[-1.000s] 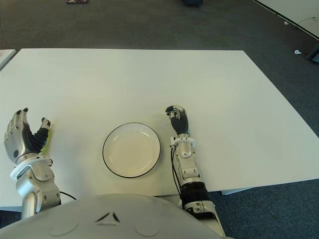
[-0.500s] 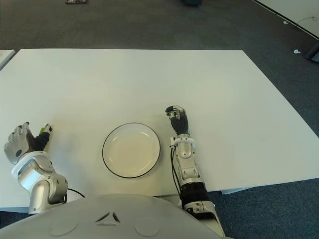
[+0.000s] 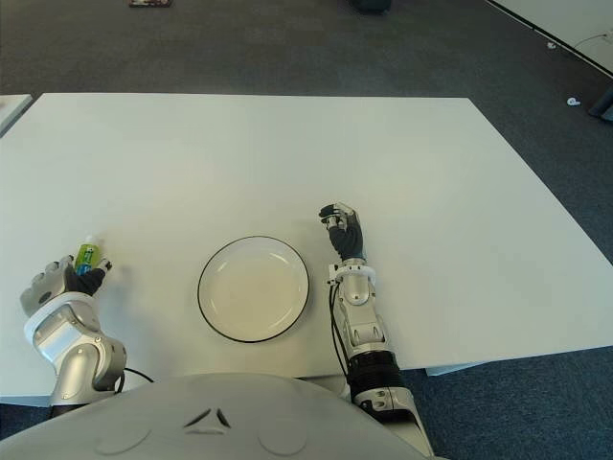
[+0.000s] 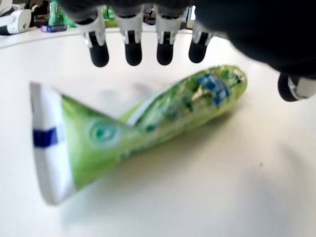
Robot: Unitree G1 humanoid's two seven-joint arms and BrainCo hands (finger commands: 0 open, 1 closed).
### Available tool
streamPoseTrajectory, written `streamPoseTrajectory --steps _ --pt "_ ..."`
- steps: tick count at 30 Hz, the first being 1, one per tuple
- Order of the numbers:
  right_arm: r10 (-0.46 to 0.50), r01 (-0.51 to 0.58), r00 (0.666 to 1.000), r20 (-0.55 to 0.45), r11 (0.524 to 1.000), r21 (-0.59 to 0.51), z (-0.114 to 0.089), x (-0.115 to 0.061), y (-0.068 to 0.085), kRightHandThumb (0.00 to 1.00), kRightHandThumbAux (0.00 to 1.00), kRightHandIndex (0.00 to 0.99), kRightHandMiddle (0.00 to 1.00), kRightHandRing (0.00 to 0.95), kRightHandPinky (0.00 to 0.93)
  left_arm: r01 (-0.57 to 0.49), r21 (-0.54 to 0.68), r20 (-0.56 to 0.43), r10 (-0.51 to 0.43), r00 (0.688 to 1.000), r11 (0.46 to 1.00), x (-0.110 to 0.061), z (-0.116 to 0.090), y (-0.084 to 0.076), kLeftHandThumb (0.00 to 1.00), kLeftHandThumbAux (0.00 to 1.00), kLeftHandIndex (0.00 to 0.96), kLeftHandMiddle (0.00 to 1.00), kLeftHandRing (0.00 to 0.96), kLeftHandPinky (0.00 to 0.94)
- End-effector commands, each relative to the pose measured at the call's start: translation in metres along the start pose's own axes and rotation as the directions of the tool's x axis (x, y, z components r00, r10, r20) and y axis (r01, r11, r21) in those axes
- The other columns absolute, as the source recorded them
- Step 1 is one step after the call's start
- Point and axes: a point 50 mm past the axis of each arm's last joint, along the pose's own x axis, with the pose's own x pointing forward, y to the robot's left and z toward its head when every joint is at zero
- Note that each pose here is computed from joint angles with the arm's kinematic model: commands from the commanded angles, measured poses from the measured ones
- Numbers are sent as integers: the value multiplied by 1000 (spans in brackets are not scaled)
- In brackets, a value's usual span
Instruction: Put the toothpaste on the table into the plate.
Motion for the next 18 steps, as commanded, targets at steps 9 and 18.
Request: streamPoseTrajectory --steps 9,18 --pt "6 -6 1000 -20 1000 9 -4 -1 0 841 690 418 460 439 450 123 127 17 -126 992 984 2 2 -19 388 101 0 14 0 0" --pt "1 -1 1000 -18 1000 9 -4 -2 -1 840 692 411 464 448 463 175 179 1 -178 984 968 9 5 -35 408 98 0 2 0 0"
